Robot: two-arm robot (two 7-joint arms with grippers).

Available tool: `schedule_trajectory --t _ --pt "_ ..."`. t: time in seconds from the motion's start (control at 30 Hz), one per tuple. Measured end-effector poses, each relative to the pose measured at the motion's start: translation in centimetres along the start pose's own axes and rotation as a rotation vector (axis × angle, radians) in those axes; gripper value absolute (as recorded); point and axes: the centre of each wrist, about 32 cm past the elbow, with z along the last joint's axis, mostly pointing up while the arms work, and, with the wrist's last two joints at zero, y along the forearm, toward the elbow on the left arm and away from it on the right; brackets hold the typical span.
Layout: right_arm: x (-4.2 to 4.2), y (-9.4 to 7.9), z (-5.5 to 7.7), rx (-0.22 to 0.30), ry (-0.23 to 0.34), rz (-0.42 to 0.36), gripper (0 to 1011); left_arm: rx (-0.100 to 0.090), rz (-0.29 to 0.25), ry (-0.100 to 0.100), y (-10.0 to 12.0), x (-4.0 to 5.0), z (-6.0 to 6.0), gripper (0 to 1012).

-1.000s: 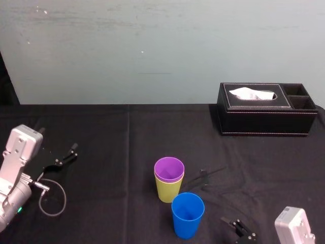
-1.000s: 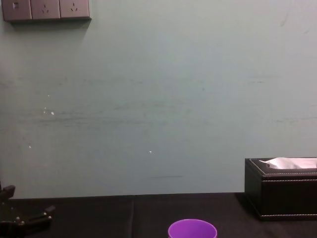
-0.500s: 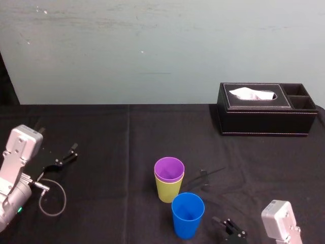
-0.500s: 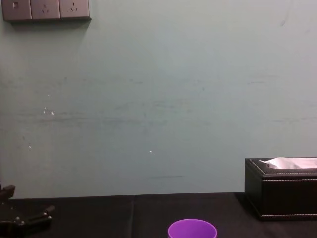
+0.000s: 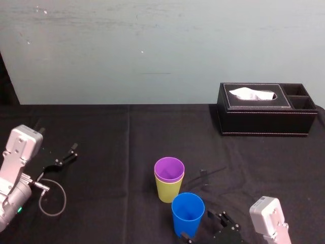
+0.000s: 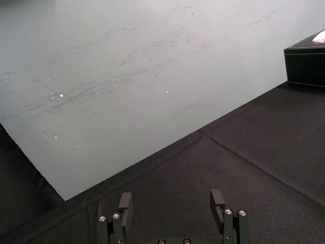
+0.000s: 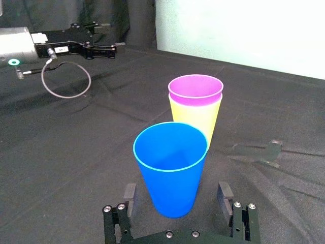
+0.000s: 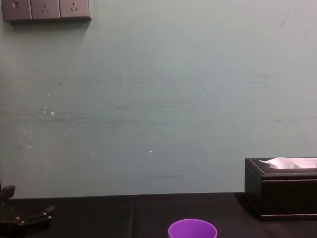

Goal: Stack the three plastic cups sequentially using one hand.

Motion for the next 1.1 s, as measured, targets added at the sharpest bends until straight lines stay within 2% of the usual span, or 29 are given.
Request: schedule_trajectory --t 0.43,1.1 --pt "-0.42 0.9 -0.2 0.026 0.003 -0.023 1003 0.0 0.0 0.0 0.0 0.0 0.0 1000" --pt "-0.59 1.9 -0.1 0.035 -0.013 -0.028 1003 0.0 0.0 0.0 0.0 0.0 0.0 1000"
